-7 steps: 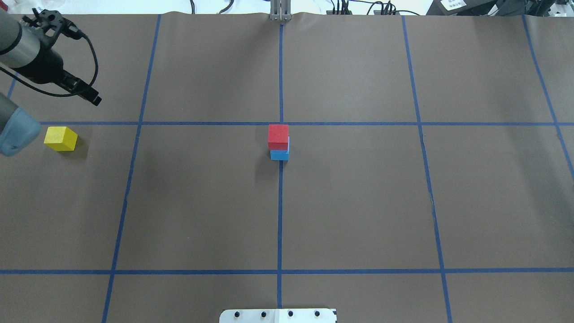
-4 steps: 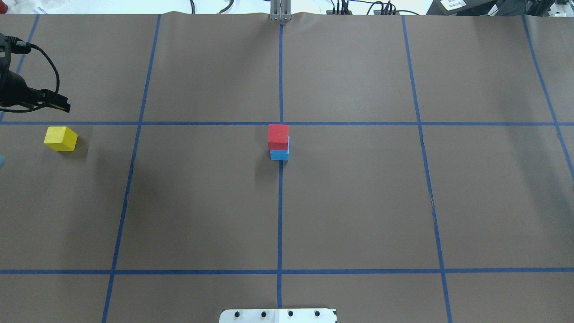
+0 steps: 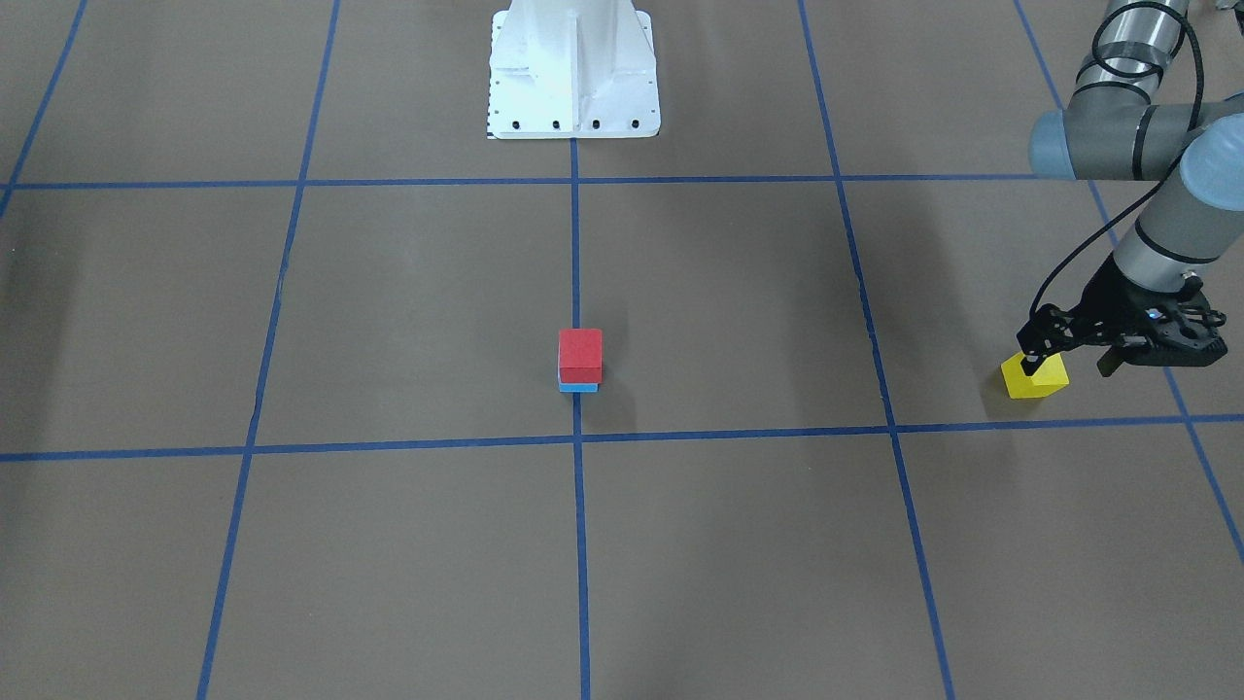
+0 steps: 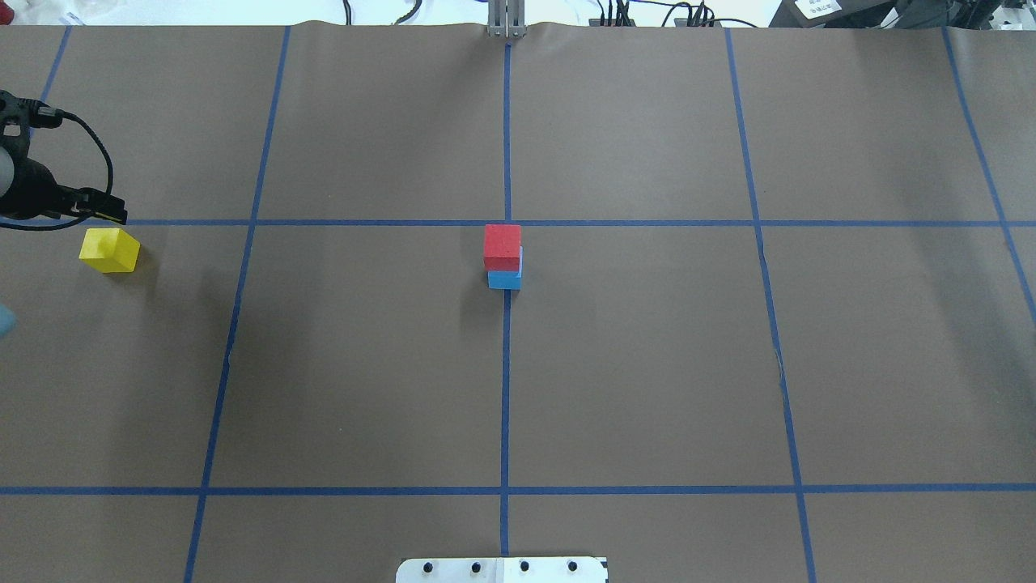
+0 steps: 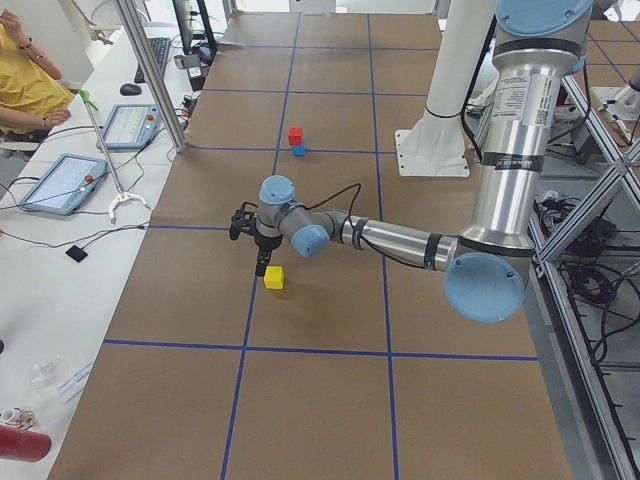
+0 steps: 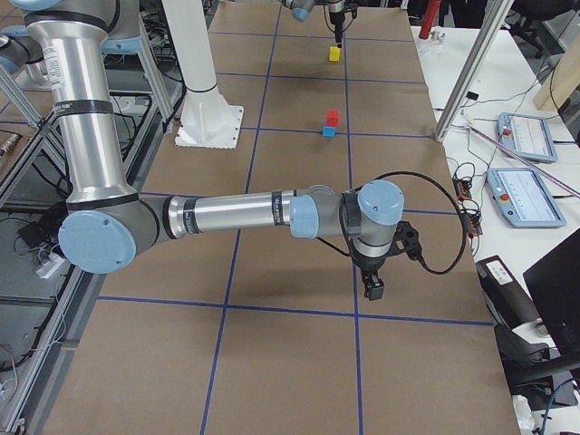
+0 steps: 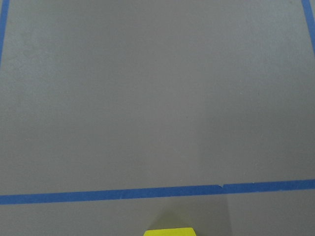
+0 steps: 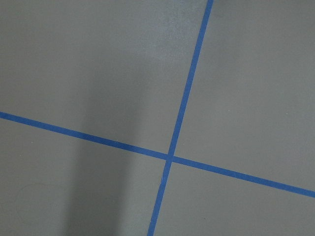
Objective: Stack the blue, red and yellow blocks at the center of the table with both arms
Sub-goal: 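Move the left gripper to the yellow cube and close on it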
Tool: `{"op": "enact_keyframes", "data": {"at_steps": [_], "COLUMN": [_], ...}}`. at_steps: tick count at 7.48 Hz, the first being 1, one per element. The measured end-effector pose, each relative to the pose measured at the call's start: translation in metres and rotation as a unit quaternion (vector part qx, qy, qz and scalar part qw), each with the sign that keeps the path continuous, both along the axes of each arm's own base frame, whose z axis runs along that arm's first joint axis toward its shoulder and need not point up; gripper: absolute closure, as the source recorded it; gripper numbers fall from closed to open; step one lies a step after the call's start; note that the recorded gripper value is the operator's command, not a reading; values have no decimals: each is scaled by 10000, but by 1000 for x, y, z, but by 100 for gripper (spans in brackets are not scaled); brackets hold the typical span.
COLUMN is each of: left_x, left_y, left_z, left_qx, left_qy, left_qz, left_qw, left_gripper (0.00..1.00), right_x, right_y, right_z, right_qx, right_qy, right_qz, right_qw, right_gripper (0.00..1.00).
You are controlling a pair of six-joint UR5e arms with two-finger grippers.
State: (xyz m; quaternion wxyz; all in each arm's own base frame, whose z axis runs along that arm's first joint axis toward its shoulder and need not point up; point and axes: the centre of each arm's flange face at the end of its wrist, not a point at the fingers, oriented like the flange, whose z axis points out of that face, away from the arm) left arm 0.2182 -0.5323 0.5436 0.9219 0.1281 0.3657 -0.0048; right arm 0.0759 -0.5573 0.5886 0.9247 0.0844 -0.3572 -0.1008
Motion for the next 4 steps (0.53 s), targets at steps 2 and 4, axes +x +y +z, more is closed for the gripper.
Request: {"op": "enact_keyframes", "data": {"at_steps": [2,4], "left_x": [14,18], "left_y": [7,9], "left_z": [8,33], "left_qx": [-9,41], "left_qy": [-29,-12], "left_qz": [143,195], "left_qw": [9999,9998], "left_gripper": [0,1], "right_x": [0,0], "right_y": [0,0], "right_z": [-1,-1], "right_qx": [7,11], "right_qy": [0,4], "right_qz": [0,-3], "right_qw": [10000,10000], "right_gripper": [0,0]}}
